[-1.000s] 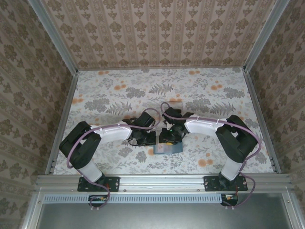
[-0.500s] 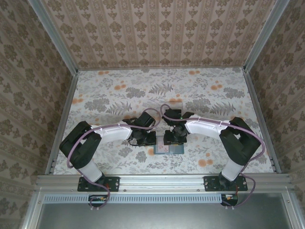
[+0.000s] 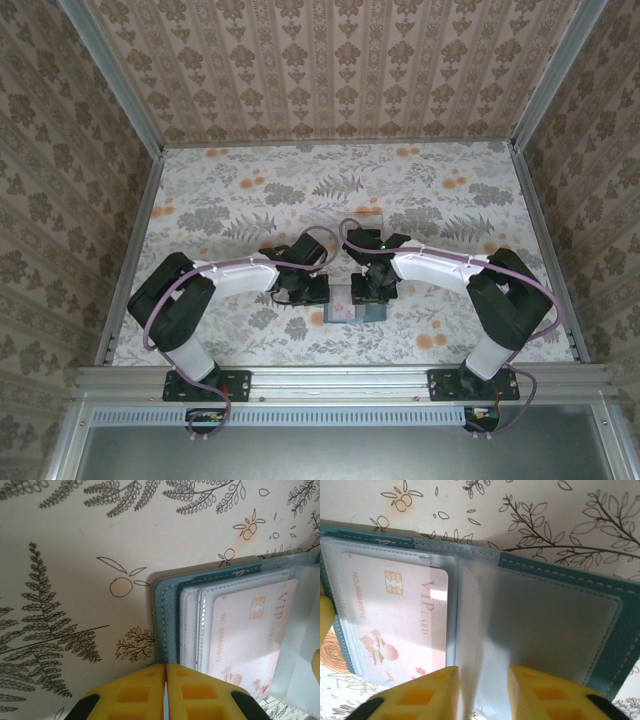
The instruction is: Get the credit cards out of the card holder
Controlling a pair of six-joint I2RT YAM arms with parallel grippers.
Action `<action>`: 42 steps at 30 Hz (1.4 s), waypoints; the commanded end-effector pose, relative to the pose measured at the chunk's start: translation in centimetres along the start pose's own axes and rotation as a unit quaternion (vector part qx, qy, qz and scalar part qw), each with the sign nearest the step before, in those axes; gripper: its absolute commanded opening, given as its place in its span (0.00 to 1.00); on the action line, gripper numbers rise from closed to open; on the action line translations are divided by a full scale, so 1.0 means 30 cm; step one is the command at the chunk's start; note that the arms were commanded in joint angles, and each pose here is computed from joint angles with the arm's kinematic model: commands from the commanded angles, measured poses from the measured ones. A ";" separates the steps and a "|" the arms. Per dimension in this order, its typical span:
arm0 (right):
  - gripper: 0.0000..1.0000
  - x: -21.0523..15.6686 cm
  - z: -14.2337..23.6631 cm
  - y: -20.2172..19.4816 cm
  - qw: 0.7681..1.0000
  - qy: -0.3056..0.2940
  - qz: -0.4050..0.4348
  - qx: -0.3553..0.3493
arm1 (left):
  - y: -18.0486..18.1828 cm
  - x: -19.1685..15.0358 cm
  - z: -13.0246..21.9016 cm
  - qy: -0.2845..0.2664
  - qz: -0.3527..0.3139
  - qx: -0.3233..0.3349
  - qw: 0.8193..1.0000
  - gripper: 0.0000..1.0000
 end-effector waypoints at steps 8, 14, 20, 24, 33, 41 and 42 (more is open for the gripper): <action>0.10 -0.002 0.059 0.023 0.999 -0.014 0.010 0.037 | 0.008 0.001 -0.019 0.018 0.000 0.013 1.000 0.10; 0.08 -0.004 0.053 0.007 1.000 -0.014 0.013 0.013 | 0.009 -0.001 -0.020 0.019 0.000 0.012 1.000 0.10; 0.08 -0.004 0.038 -0.024 0.999 -0.013 0.020 -0.038 | 0.018 -0.010 -0.019 0.020 0.002 0.015 1.000 0.10; 0.09 0.000 0.025 -0.040 0.998 -0.013 0.021 -0.054 | 0.025 -0.015 -0.023 0.023 0.004 0.018 1.000 0.10; 0.20 -0.007 -0.001 -0.068 0.995 -0.013 0.023 -0.093 | 0.030 -0.018 -0.025 0.025 0.006 0.020 0.999 0.10; 0.28 -0.020 -0.007 -0.096 0.993 -0.013 0.022 -0.118 | 0.033 -0.022 -0.025 0.026 0.006 0.021 0.999 0.10; 0.29 -0.021 -0.008 -0.099 0.992 -0.013 0.022 -0.120 | 0.033 -0.022 -0.026 0.026 0.006 0.021 0.999 0.10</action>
Point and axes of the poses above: each hand's point on the last joint's axis, 136 mm out from that joint toward the fingers, its own z axis back along the fingers, its own y axis along the line the jaws close on, x = y × z, the point moved 10 cm from there along z, back along the fingers
